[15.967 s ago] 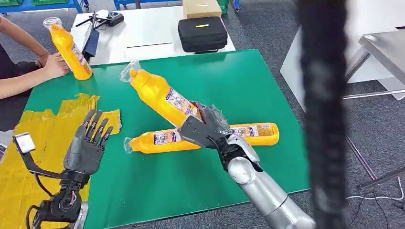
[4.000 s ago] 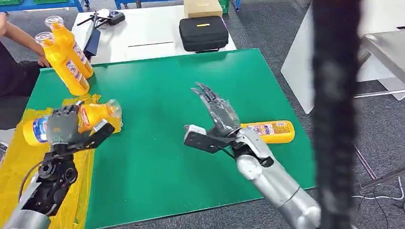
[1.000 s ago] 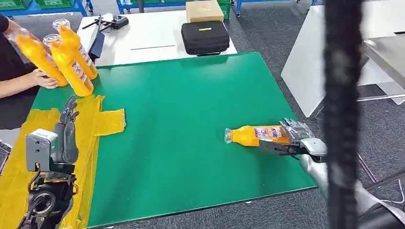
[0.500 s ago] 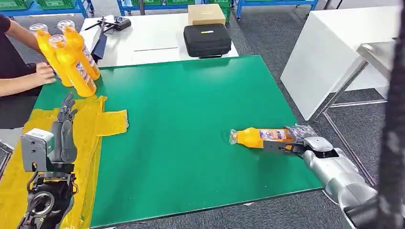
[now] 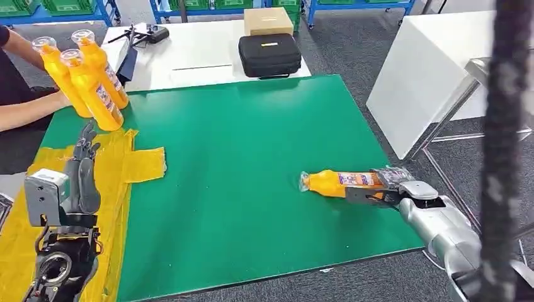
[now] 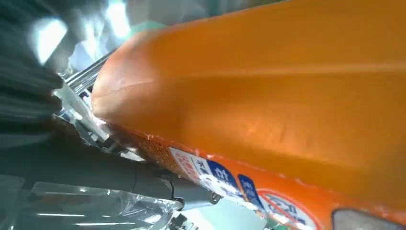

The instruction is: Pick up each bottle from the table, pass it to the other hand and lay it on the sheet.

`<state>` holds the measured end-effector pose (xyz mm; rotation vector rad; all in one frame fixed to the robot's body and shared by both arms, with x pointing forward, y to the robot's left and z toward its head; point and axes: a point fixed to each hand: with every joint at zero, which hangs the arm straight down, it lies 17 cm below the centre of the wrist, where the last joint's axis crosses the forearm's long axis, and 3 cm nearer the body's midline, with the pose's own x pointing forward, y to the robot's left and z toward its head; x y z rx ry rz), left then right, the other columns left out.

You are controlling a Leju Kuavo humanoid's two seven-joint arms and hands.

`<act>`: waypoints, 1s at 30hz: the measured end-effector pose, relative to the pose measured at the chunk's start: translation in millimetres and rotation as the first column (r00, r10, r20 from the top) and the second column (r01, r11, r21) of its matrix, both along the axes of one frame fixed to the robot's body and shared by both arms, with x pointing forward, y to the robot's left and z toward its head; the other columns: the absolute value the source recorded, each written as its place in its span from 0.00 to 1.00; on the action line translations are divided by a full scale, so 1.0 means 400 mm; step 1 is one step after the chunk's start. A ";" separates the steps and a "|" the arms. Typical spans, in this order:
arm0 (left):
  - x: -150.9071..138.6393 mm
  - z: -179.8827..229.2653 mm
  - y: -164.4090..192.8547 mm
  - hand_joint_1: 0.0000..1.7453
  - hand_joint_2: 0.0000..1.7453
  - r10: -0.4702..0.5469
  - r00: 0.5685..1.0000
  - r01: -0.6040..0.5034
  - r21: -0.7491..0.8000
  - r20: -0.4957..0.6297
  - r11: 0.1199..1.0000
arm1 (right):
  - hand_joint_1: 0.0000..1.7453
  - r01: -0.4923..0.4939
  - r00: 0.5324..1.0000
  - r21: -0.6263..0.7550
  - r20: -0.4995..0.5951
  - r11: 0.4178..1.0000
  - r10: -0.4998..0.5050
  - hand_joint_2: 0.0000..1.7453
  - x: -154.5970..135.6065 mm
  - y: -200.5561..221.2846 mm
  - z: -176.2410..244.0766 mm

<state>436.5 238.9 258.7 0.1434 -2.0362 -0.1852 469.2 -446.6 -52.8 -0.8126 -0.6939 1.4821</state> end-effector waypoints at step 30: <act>0.018 -0.103 -0.137 0.00 1.00 -0.383 0.885 0.191 -0.542 -0.266 0.818 | 1.00 -0.028 0.983 0.956 0.079 0.290 -0.166 1.00 0.050 0.609 0.304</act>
